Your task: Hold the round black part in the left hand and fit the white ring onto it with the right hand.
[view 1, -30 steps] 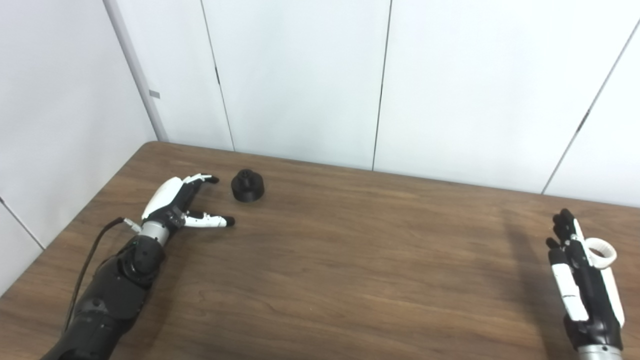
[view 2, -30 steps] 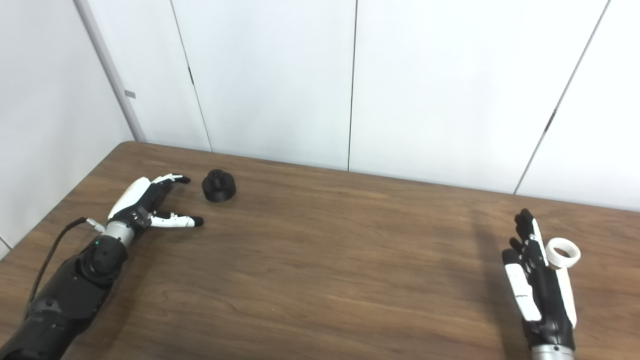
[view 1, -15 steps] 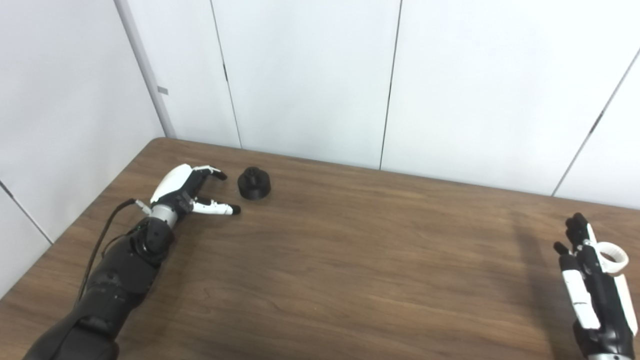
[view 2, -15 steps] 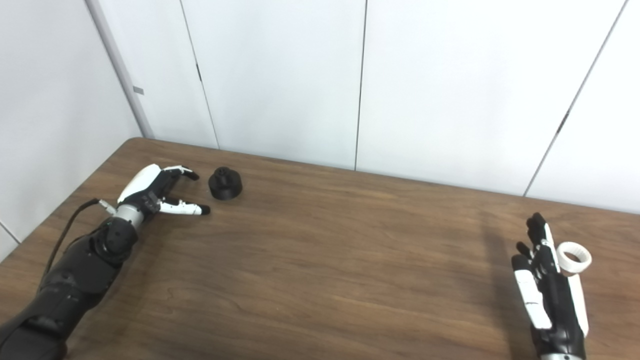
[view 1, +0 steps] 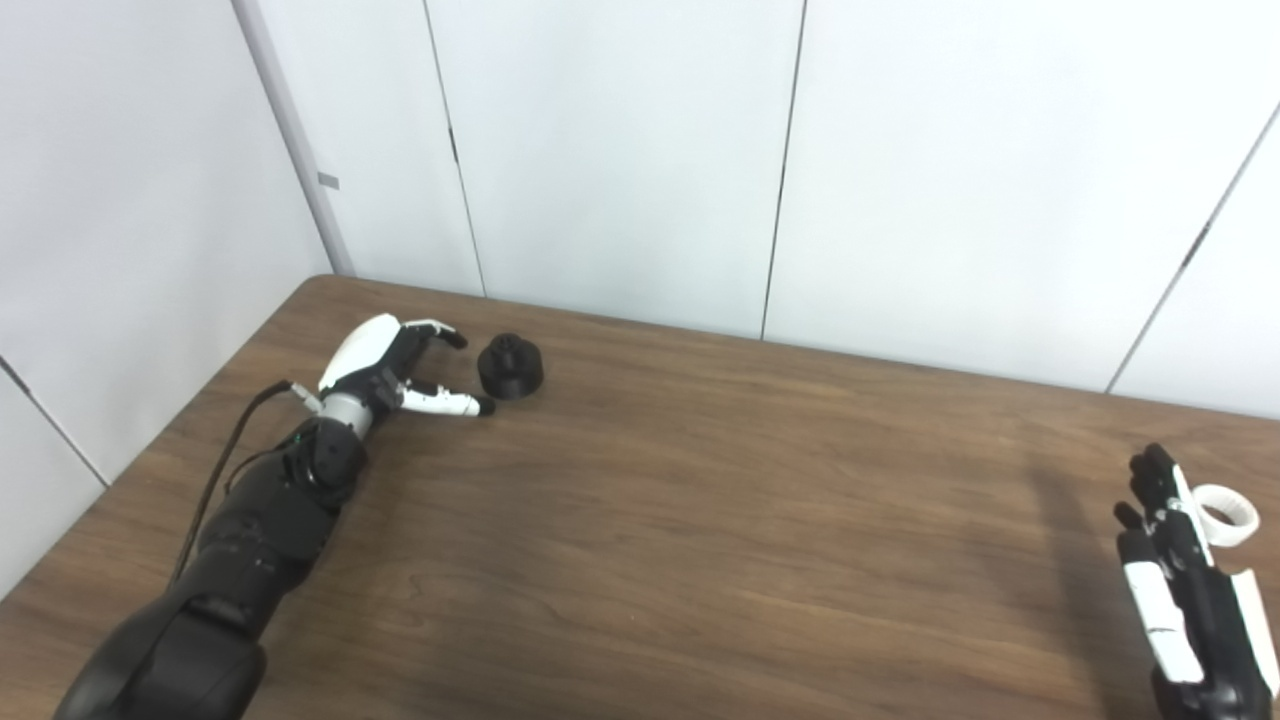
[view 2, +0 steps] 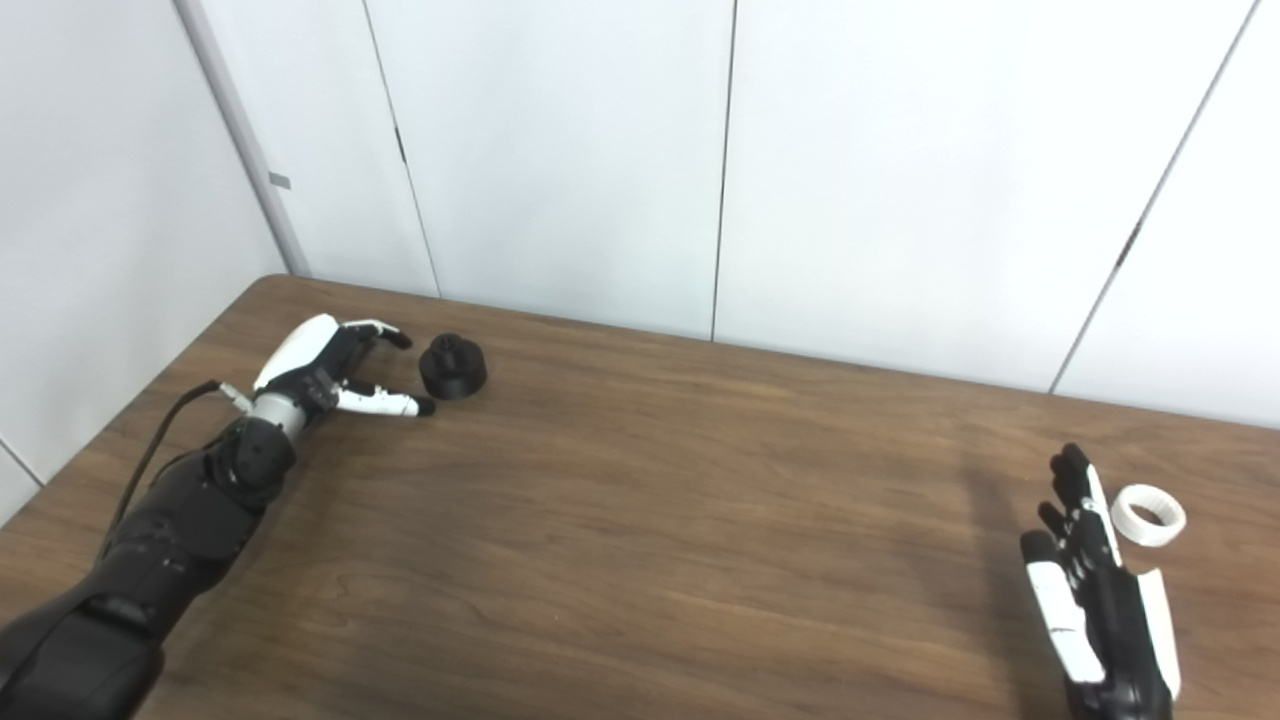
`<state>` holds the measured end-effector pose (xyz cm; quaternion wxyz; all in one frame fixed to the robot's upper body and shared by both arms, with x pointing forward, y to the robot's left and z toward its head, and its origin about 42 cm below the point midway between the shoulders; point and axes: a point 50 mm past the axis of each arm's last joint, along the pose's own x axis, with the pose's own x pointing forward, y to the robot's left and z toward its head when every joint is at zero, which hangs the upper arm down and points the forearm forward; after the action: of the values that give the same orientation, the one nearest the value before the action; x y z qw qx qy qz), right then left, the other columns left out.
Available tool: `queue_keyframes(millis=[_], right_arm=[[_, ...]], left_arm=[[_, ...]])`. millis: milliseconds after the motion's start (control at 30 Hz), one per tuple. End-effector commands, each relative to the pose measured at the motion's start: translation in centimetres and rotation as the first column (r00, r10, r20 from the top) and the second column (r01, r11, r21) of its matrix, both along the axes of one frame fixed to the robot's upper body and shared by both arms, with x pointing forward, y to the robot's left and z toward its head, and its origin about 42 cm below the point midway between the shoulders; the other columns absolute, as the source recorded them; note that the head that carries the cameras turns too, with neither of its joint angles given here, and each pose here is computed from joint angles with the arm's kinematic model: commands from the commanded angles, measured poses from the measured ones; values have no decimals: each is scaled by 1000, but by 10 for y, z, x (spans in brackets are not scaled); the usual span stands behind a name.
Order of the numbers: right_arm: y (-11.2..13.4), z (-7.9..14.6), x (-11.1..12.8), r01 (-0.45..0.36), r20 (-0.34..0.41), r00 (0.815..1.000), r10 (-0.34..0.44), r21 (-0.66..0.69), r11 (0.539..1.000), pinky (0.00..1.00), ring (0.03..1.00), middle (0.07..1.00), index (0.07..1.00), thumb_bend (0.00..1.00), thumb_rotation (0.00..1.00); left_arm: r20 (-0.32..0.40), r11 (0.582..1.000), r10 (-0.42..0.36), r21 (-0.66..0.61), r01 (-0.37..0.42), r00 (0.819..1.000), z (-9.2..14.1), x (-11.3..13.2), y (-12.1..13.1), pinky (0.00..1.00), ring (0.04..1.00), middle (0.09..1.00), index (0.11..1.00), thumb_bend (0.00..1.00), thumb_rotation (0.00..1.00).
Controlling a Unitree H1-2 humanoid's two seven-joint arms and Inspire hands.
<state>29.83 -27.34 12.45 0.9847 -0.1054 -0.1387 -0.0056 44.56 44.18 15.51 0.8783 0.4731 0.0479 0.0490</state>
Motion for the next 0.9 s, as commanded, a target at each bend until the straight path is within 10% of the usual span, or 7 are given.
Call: queue_keyframes(millis=[0, 867], right_arm=[[3, -23, -17, 23, -76, 997, -21, 23, 999, 955, 994, 979, 975, 442, 850], [12, -22, -16, 31, -60, 998, -31, 0, 1000, 967, 991, 969, 959, 489, 882]], left_arm=[[6, 999, -39, -7, 39, 999, 6, 9, -8, 917, 933, 889, 741, 1000, 311], [-14, 996, -95, 2, 95, 995, 4, 21, -28, 980, 946, 885, 729, 980, 284]])
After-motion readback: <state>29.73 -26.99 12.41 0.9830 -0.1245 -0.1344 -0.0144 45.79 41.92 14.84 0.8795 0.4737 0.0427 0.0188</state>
